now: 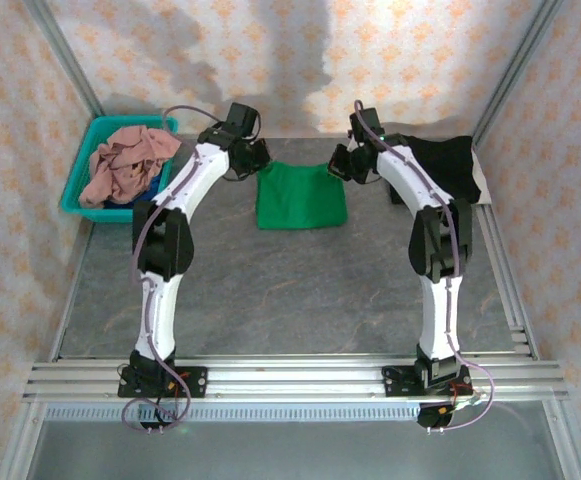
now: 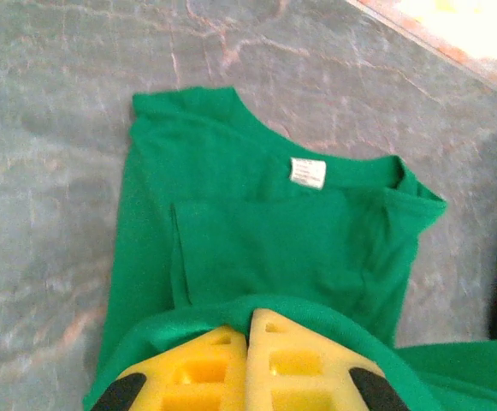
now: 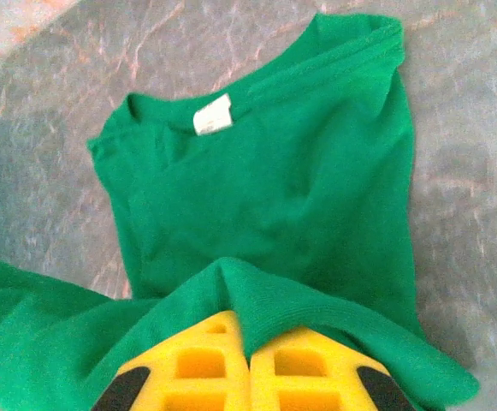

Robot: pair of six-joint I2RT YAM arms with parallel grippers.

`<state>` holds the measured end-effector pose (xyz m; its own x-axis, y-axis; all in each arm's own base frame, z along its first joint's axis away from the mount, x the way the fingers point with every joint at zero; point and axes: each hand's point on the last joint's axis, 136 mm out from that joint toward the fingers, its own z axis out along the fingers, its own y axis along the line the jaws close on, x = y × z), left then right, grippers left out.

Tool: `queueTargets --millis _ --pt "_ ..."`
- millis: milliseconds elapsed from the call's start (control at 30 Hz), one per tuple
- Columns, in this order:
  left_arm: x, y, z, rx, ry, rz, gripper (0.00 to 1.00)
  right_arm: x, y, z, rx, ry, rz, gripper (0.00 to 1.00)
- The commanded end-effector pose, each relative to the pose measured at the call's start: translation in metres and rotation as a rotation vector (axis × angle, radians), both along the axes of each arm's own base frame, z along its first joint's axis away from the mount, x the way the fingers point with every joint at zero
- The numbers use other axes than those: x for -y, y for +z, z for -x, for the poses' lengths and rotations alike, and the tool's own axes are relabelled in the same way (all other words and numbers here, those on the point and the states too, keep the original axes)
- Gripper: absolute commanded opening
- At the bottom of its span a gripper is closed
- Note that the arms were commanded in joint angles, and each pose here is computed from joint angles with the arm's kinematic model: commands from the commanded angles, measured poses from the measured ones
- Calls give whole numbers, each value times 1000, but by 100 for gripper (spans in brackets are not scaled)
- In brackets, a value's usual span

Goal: Fold and stack the t-shirts

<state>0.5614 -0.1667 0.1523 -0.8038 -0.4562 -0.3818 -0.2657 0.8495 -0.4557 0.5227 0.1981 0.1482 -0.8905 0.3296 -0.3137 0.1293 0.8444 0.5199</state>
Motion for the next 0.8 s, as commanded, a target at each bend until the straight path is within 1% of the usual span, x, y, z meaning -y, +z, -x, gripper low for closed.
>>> queueTargets --millis 0,33,67,100,133,200,233,333,433,500,567,600,667,733,767 --pt "-12 -10 -15 -44 -10 13 9 17 -30 -22 -46 -43 53 14" --pt "-14 -17 -23 -48 -8 20 15 19 -37 -31 -51 -51 51 27" --pt "-19 -22 -28 -54 3 16 15 21 -43 -40 -49 -56 52 38" --pt "-20 -25 -32 -56 4 21 16 24 -48 -47 -48 -66 59 40" --pt "-23 -28 -35 -57 4 29 18 27 -49 -54 -38 -73 73 41" --pt "-31 -32 -37 -60 21 16 20 33 -46 -61 -23 -85 109 49" --pt "-35 -33 -36 -61 24 1 20 36 -42 -63 -13 -94 122 51" --pt "-40 -39 -29 -78 19 -38 23 38 -28 -61 33 -118 143 50" --pt "-26 -51 -23 -76 -26 -35 25 16 -23 -59 110 -76 82 50" --pt "-17 -66 -16 -107 -52 -48 25 5 -36 -58 103 -51 75 49" --pt "-7 -85 -6 -154 -78 -43 24 5 -59 -52 26 -50 100 42" --pt "-1 -92 0 -172 -90 -42 24 5 -67 -48 -1 -54 108 41" --pt "7 -102 13 -183 -132 -69 24 5 -81 -40 -21 -54 119 40" --pt "17 -110 27 -192 -164 -69 24 7 -91 -35 -31 -60 130 40" --pt "21 -113 36 -204 -181 -78 24 14 -96 -35 -46 -83 154 39"
